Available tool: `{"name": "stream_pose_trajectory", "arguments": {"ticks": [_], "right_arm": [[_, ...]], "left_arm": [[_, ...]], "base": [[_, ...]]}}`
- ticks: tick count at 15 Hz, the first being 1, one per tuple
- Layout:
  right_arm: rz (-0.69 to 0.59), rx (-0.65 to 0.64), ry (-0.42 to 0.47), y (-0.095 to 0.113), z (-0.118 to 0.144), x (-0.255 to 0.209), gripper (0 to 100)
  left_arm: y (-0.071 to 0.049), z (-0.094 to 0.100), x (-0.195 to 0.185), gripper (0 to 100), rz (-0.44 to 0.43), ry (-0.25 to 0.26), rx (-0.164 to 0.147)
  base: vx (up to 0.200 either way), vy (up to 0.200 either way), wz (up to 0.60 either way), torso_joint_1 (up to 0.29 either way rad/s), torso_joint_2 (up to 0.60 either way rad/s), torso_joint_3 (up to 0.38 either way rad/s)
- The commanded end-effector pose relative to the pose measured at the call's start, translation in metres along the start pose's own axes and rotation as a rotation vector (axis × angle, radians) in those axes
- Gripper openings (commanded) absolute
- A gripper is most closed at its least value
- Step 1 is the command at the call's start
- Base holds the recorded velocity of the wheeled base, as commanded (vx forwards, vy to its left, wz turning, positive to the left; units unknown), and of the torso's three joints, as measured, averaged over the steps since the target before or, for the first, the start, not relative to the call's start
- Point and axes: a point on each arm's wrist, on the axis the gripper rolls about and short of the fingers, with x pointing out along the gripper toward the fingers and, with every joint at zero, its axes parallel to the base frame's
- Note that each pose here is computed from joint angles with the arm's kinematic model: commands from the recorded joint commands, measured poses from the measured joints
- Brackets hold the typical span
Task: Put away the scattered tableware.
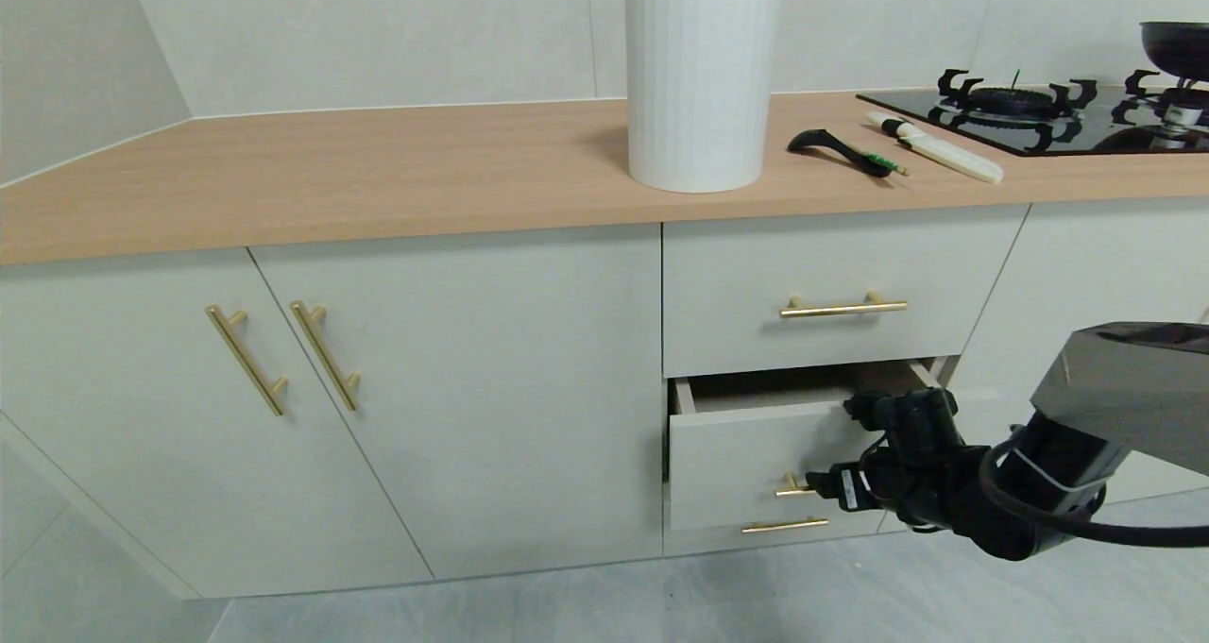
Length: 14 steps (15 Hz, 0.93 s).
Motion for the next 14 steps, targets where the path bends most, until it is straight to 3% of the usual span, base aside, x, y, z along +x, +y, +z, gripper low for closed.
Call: {"name": "stream_pose_trajectory", "arguments": {"ticks": [1, 5, 8, 14], "right_arm": [[0.058, -0.011, -0.031, 0.007, 0.024, -0.042, 100], [0.109, -0.029, -0.012, 0.012, 0.038, -0.087, 100], [0.123, -0.025, -0.097, 0.013, 0.051, -0.113, 100], [0.130, 0.002, -0.198, 0.016, 0.058, -0.111, 100]], "left_arm": [[0.000, 0.000, 0.000, 100, 0.001, 0.001, -0.001], [0.000, 0.000, 0.000, 100, 0.000, 0.001, -0.001], [0.000, 0.000, 0.000, 100, 0.001, 0.001, -0.001], [0.000, 0.000, 0.000, 100, 0.000, 0.001, -0.001]], "base": [[0.000, 0.000, 0.00, 0.000, 0.00, 0.000], [0.000, 0.000, 0.00, 0.000, 0.00, 0.000], [0.000, 0.000, 0.00, 0.000, 0.00, 0.000], [0.000, 0.000, 0.00, 0.000, 0.00, 0.000]]}}
